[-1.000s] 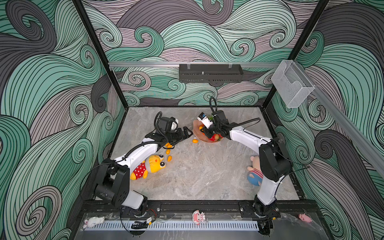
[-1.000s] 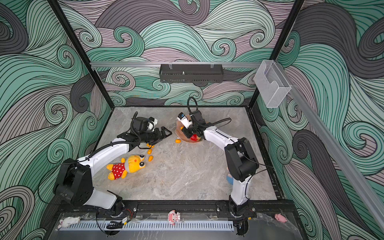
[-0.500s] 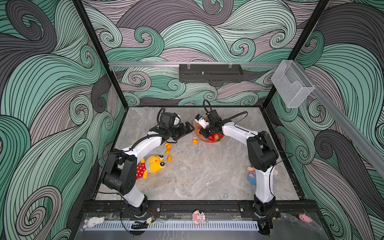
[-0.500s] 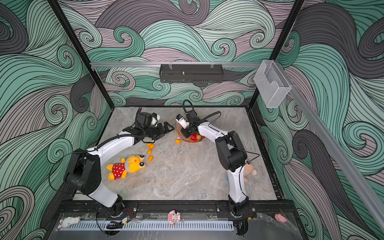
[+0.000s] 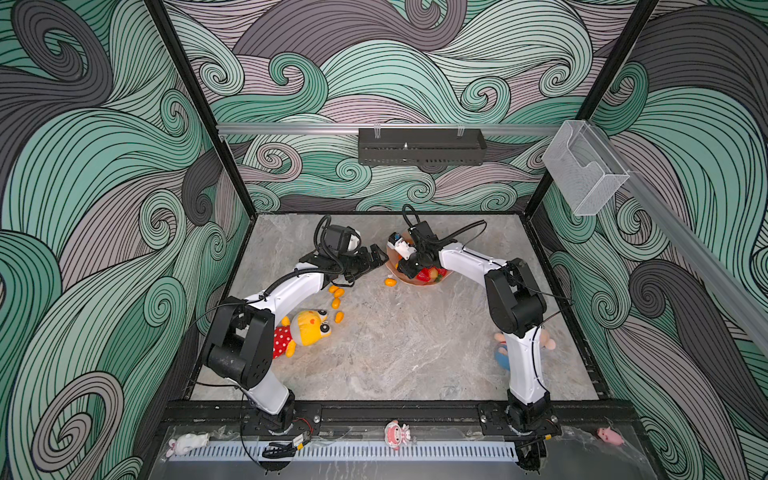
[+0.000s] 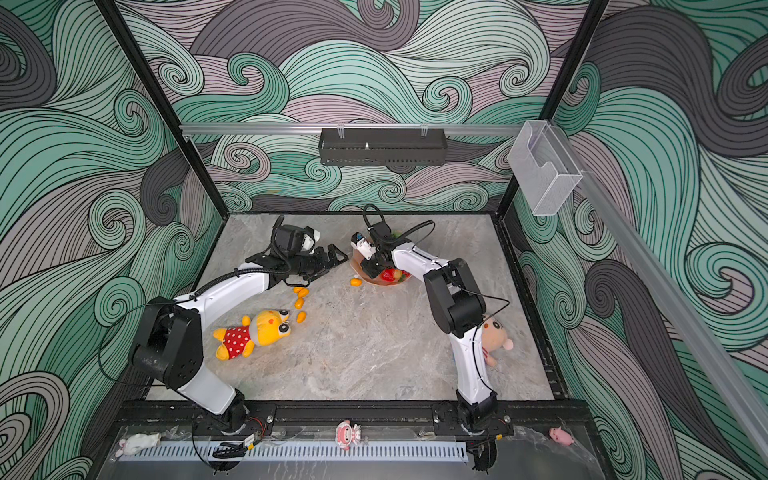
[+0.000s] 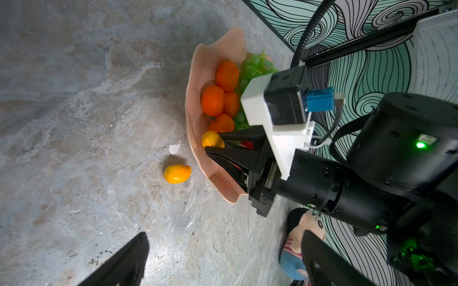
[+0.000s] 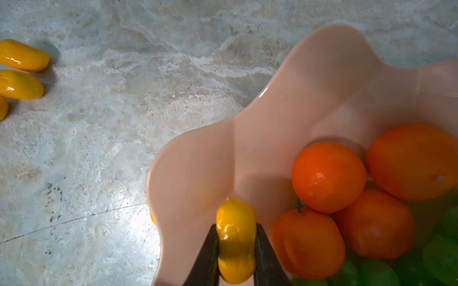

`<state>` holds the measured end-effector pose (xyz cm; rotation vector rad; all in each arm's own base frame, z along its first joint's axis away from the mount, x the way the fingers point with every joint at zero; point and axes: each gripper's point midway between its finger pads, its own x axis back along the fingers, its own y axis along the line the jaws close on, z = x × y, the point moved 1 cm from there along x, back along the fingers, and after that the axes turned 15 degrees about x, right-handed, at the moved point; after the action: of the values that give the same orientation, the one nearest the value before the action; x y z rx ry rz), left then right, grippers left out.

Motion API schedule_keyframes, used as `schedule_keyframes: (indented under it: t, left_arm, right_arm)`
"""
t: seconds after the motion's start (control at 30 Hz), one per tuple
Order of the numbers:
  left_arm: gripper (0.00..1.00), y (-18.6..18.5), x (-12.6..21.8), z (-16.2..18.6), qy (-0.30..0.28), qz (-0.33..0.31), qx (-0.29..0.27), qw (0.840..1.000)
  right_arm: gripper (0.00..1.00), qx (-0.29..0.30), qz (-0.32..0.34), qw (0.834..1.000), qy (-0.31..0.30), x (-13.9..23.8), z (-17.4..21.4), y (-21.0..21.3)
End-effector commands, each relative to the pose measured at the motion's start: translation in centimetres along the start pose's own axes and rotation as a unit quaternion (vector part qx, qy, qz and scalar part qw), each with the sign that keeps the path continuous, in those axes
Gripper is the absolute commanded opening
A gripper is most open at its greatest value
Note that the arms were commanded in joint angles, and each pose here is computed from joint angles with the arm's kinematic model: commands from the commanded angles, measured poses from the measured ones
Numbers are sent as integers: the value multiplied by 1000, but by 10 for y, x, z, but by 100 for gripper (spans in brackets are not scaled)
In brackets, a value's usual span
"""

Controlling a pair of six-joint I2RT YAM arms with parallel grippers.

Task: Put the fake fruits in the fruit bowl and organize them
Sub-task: 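Lower the yellow fruit into the bowl and open the right gripper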

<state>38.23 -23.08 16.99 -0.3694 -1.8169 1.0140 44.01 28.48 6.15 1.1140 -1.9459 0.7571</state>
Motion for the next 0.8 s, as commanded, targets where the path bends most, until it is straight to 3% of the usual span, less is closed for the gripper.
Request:
schedule_keyframes:
  t: [0.0, 0.27, 0.77]
  left_arm:
    - [99, 0, 0, -2, -2, -9, -9, 1000]
    - [99, 0, 5, 0, -5, -14, -14, 1000]
    - [99, -4, 51, 24, -16, -47, -63, 997]
  right_arm:
    - [25, 1, -4, 1000, -7, 2, -6, -1]
    - [35, 10, 5, 1000, -17, 13, -14, -4]
    - [34, 18, 91, 994, -60, 82, -38, 8]
